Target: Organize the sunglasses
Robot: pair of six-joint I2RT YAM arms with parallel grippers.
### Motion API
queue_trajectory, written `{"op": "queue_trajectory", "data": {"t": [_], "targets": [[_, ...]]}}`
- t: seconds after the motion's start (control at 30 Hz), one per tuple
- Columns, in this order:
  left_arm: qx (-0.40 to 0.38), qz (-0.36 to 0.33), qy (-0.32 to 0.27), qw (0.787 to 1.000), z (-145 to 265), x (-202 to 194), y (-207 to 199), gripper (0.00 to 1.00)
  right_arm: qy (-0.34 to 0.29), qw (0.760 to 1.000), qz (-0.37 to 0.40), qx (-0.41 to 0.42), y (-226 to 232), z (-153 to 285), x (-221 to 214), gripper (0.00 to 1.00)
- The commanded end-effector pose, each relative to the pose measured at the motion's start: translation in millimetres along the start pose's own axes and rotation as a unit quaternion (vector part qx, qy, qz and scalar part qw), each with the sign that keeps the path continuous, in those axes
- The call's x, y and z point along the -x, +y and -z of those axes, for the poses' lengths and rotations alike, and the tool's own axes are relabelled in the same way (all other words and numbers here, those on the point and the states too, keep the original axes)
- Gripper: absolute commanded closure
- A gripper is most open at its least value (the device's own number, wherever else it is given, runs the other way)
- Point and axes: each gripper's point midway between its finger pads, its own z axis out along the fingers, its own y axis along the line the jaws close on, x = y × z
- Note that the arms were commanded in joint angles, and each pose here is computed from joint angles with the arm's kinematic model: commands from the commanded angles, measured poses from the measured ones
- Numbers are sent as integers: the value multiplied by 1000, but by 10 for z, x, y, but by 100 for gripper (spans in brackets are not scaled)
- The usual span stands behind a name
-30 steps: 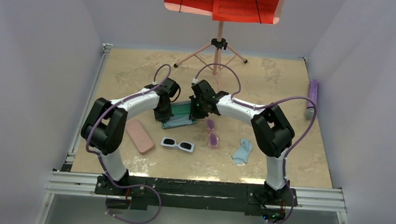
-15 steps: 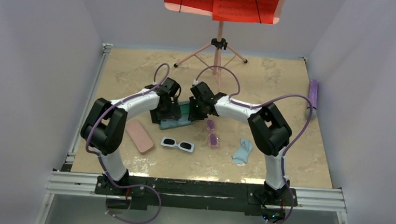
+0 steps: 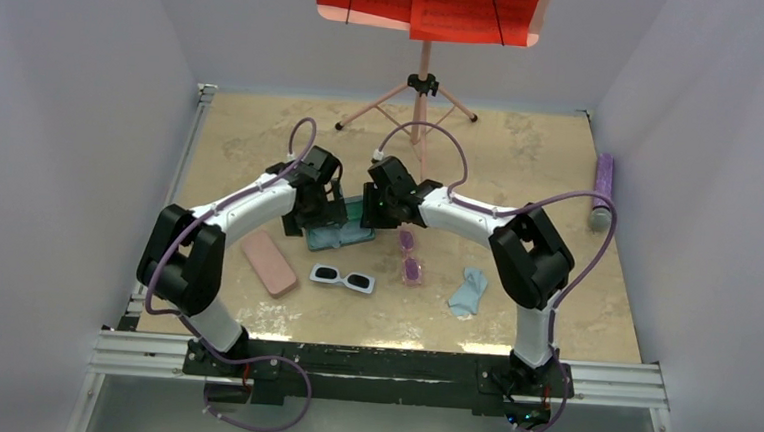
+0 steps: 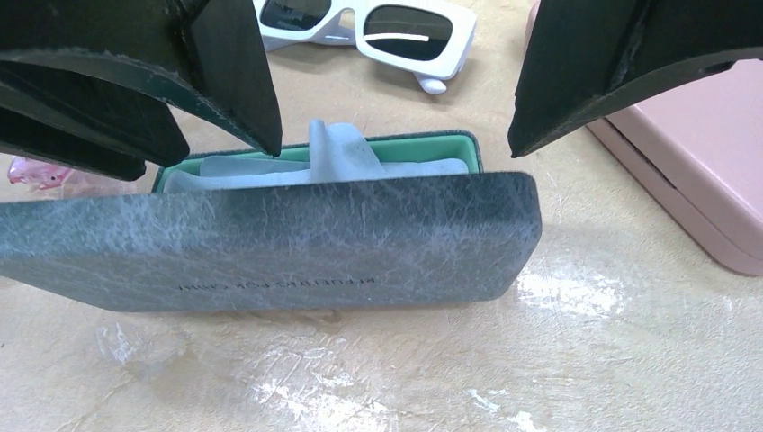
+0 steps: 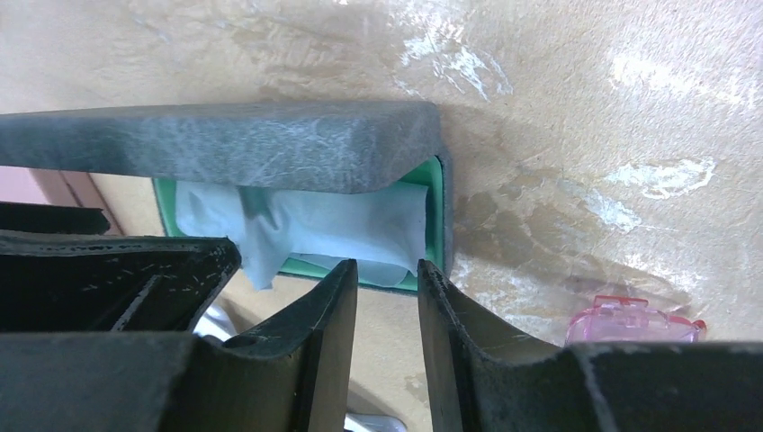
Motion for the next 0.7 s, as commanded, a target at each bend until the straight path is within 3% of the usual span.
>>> {"op": "queue_trajectory", "data": {"t": [0.0,0.27,0.67], "targets": [[-11,8,-13,1000,120,24,25,0,-35,999,-4,11,69,153,186,64],[-28,12,9,999,-48,-80,-56,0,-32,999,-2,17,54,91,128,66],[-37,22,-8,999,-92,-76,-37,0,-42,999,13,27,52,-22,119,69]]}}
